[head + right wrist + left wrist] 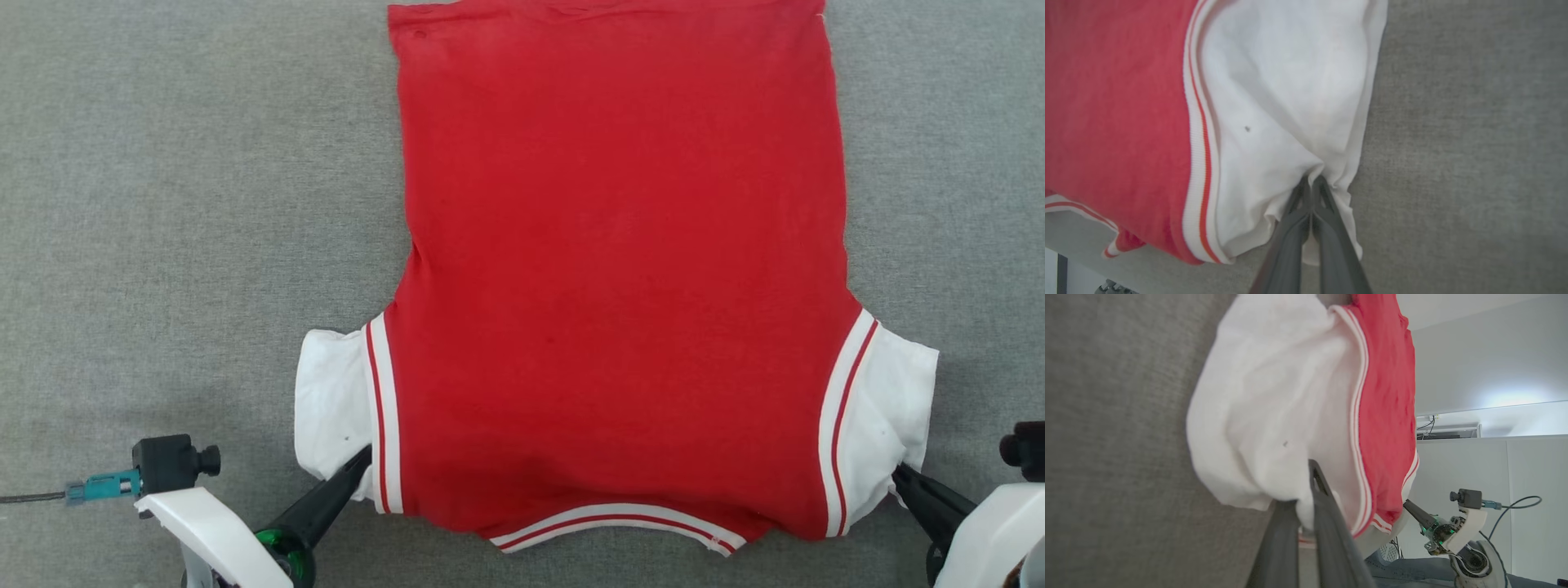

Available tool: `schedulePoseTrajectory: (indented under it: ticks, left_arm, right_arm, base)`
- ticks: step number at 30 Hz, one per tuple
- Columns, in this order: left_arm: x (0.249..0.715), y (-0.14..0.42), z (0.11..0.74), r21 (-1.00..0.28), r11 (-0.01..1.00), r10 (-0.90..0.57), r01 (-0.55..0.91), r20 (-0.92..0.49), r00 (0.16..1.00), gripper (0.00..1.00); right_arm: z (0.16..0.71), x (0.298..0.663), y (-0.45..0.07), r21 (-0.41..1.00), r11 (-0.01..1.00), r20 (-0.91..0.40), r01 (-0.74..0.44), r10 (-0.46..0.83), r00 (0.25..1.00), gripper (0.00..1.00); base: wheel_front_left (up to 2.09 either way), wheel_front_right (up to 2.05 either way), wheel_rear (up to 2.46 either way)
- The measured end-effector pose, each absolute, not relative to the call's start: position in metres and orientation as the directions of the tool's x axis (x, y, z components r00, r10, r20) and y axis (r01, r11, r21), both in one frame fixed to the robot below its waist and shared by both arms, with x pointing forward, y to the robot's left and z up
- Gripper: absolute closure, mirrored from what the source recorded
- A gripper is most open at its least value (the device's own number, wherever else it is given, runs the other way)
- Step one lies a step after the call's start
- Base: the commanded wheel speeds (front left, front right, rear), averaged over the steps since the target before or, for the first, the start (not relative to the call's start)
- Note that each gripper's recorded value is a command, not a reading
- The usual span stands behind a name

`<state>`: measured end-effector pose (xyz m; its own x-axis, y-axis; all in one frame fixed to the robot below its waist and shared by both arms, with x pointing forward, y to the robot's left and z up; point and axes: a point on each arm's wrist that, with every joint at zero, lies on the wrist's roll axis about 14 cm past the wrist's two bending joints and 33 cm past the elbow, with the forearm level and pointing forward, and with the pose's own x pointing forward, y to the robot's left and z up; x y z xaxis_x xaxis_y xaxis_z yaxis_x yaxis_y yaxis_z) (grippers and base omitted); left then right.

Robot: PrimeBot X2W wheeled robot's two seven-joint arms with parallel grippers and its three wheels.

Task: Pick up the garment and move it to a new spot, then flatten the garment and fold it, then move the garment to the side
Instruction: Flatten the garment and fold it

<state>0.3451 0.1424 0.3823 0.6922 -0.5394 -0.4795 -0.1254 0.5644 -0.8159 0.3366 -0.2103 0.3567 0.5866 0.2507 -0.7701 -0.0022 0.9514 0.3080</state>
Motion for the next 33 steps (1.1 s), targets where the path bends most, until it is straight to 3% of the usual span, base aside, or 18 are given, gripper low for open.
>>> schedulePoseTrajectory:
  ticks: [2,3,11,16,19,25,33]
  left_arm:
    - [0.345,0.142,0.381,-0.816,0.564,-0.538,-0.128,-0.480,0.693,1.00]
    - [0.346,0.142,0.382,-0.818,0.561,-0.537,-0.128,-0.477,0.696,1.00]
    - [0.349,0.141,0.393,-0.822,0.562,-0.533,-0.091,-0.444,0.720,1.00]
    - [0.348,0.137,0.397,-0.825,0.560,-0.548,-0.069,-0.431,0.717,1.00]
    - [0.353,0.130,0.402,-0.836,0.546,-0.567,-0.048,-0.411,0.714,1.00]
    - [0.364,0.127,0.406,-0.835,0.551,-0.577,-0.013,-0.392,0.716,1.00]
    - [0.375,0.131,0.414,-0.839,0.544,-0.547,-0.010,-0.363,0.754,1.00]
  right_arm:
    - [0.357,0.340,-0.211,0.297,0.955,-0.760,-0.016,0.246,0.602,0.53]
    - [0.358,0.342,-0.211,0.296,0.955,-0.753,-0.019,0.246,0.610,0.00]
    - [0.409,0.377,-0.247,0.152,0.985,-0.701,-0.079,0.164,0.694,0.00]
    - [0.477,0.455,-0.274,0.023,0.996,-0.561,-0.083,0.081,0.824,0.00]
    - [0.497,0.503,-0.279,-0.006,0.999,-0.506,-0.045,0.036,0.862,0.00]
    - [0.484,0.579,-0.249,-0.027,0.997,-0.547,-0.074,0.047,0.836,0.00]
    - [0.436,0.643,-0.214,-0.016,0.996,-0.675,-0.087,0.053,0.736,0.00]
  base:
    - [0.00,0.00,0.00]
    - [0.00,0.00,0.00]
    - [0.00,0.00,0.00]
    - [0.00,0.00,0.00]
    - [0.00,0.00,0.00]
    - [0.00,0.00,0.00]
    - [0.00,0.00,0.00]
